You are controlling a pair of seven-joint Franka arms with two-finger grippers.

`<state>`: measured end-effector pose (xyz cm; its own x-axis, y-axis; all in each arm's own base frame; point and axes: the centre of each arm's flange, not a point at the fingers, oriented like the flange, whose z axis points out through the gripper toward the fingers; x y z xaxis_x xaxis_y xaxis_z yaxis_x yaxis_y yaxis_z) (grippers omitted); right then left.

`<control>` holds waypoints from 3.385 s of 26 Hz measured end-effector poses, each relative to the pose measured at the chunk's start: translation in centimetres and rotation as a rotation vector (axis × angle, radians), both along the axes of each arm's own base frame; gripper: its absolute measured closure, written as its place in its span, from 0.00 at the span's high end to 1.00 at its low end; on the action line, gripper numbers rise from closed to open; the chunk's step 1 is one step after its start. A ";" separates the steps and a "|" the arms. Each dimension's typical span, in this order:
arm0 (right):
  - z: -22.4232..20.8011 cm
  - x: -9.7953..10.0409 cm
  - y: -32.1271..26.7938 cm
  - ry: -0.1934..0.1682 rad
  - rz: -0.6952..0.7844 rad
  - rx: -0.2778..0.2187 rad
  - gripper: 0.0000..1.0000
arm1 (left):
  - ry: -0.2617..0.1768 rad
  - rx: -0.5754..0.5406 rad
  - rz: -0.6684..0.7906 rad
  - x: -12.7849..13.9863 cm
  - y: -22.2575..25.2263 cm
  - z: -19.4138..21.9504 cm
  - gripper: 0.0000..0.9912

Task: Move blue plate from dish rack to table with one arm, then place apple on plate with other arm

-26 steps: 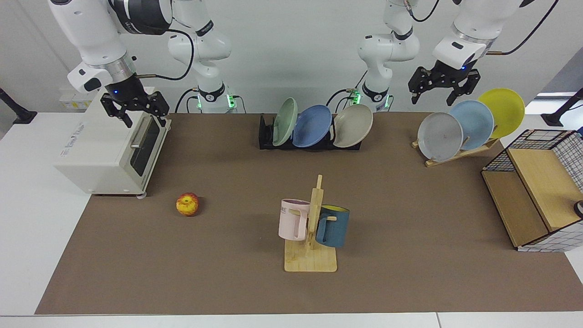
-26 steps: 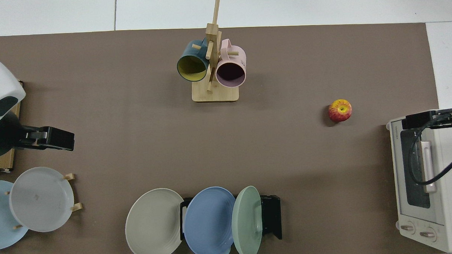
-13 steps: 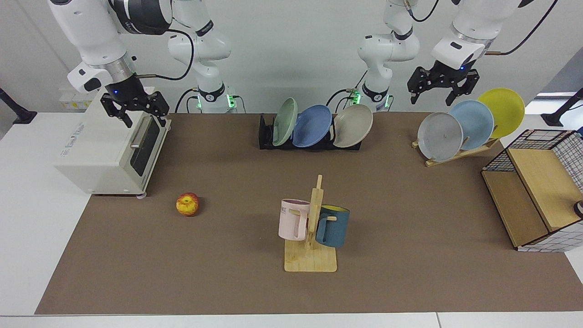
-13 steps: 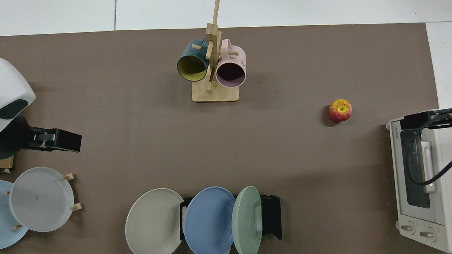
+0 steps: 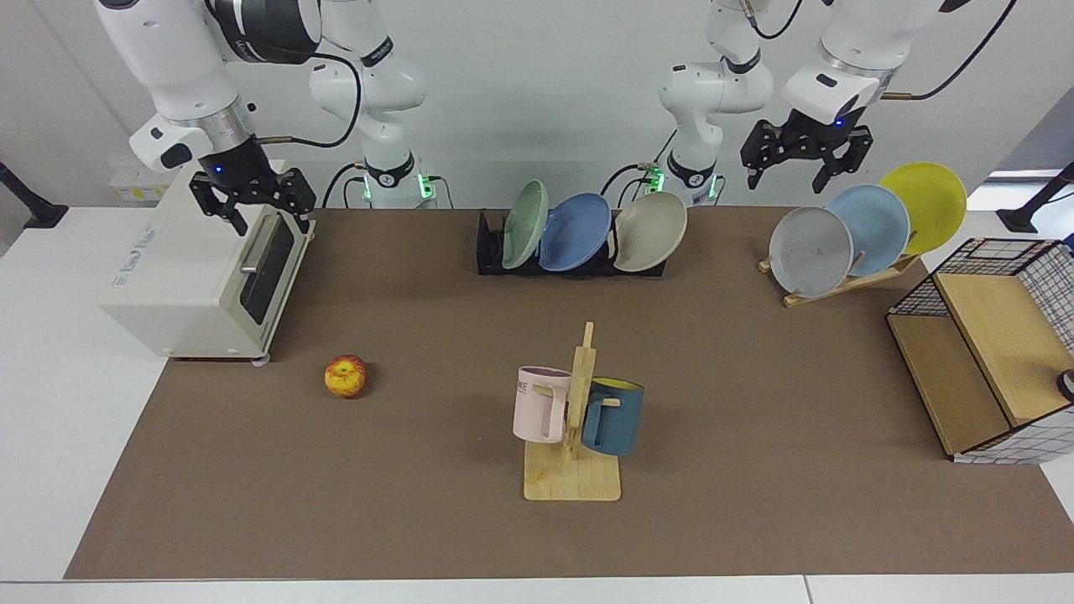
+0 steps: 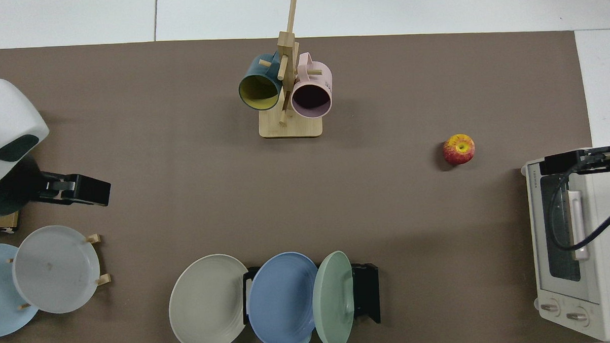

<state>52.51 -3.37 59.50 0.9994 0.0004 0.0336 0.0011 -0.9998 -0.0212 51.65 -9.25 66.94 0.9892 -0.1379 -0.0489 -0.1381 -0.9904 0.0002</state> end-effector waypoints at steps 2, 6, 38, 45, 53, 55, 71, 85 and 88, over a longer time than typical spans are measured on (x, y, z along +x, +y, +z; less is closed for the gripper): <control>0.0 0.0 -0.1 0.004 -0.002 0.000 1.00 | 0.000 0.000 0.000 0.0 0.0 0.0 1.00; 0.0 -0.1 0.2 0.004 0.003 0.000 1.00 | 0.000 0.000 0.000 0.0 0.0 0.0 1.00; -25.4 8.8 4.4 -0.021 0.180 -0.047 1.00 | 0.049 -0.117 -0.100 -10.7 -15.3 -20.2 1.00; -27.6 9.5 3.8 -0.059 0.218 -0.058 1.00 | 0.151 -0.132 -0.138 -15.2 -17.9 -25.5 1.00; -29.3 10.1 5.0 -0.100 0.238 -0.064 1.00 | 0.167 -0.140 -0.142 -16.9 -18.7 -27.6 0.90; -29.5 10.2 5.0 -0.102 0.238 -0.065 1.00 | 0.169 -0.139 -0.141 -17.0 -18.8 -27.6 0.81; -29.8 10.1 4.9 -0.099 0.239 -0.067 0.99 | 0.149 -0.151 -0.127 -16.3 -18.4 -26.4 0.13; -30.0 9.8 6.8 -0.077 0.274 -0.062 0.74 | 0.038 -0.169 0.016 -8.2 -12.4 -20.2 0.13; -29.0 10.3 7.7 -0.083 0.287 -0.062 0.74 | 0.009 -0.197 0.058 -6.2 -11.4 -20.0 0.13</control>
